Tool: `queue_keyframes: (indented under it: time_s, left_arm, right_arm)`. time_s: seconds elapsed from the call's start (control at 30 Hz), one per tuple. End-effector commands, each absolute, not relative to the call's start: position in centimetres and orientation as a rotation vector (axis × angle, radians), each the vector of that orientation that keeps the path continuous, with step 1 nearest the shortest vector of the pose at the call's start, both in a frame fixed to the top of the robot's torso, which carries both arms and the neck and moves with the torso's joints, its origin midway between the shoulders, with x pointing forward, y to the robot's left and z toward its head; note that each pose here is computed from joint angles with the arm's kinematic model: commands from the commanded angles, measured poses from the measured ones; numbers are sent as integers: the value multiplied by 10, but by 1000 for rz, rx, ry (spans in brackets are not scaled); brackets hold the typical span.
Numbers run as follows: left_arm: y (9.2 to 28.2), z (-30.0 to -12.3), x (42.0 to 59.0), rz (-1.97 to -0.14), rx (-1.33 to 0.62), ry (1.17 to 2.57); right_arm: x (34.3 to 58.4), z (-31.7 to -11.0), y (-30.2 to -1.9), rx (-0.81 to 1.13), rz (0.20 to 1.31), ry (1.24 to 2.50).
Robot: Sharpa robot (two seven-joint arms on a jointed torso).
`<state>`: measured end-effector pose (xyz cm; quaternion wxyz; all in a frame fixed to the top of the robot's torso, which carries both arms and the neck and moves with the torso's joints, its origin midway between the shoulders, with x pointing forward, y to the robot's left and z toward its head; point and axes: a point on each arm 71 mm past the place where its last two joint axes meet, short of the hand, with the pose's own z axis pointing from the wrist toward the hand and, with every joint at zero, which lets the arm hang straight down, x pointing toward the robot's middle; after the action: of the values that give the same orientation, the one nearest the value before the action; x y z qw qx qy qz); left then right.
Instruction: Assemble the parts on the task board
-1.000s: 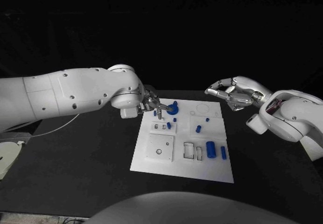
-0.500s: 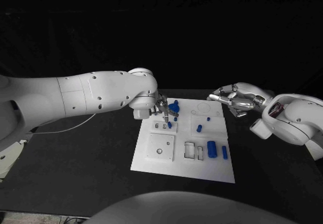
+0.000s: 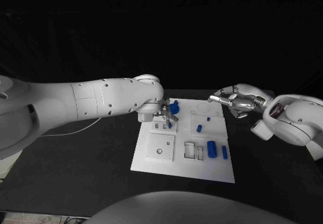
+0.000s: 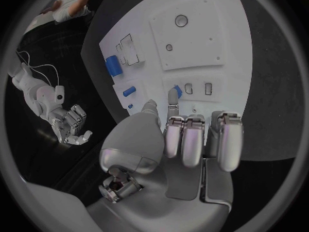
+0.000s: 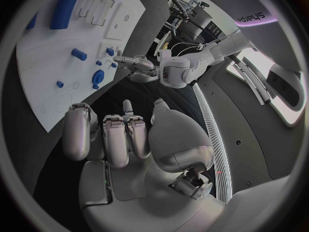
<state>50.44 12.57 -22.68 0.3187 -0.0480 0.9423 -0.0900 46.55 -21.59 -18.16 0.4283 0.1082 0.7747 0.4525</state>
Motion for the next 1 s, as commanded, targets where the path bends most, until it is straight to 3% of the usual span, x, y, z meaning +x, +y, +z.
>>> queue_keyframes:
  time_s: [0.03,1.0]
  left_arm:
    - [132,-228,505,-91,-121,2468]
    - [144,-237,506,-79,-165,2486]
  right_arm:
    - [465,-183,-216,266,1131,1958]
    - [469,-188,-221,281,1099,1990]
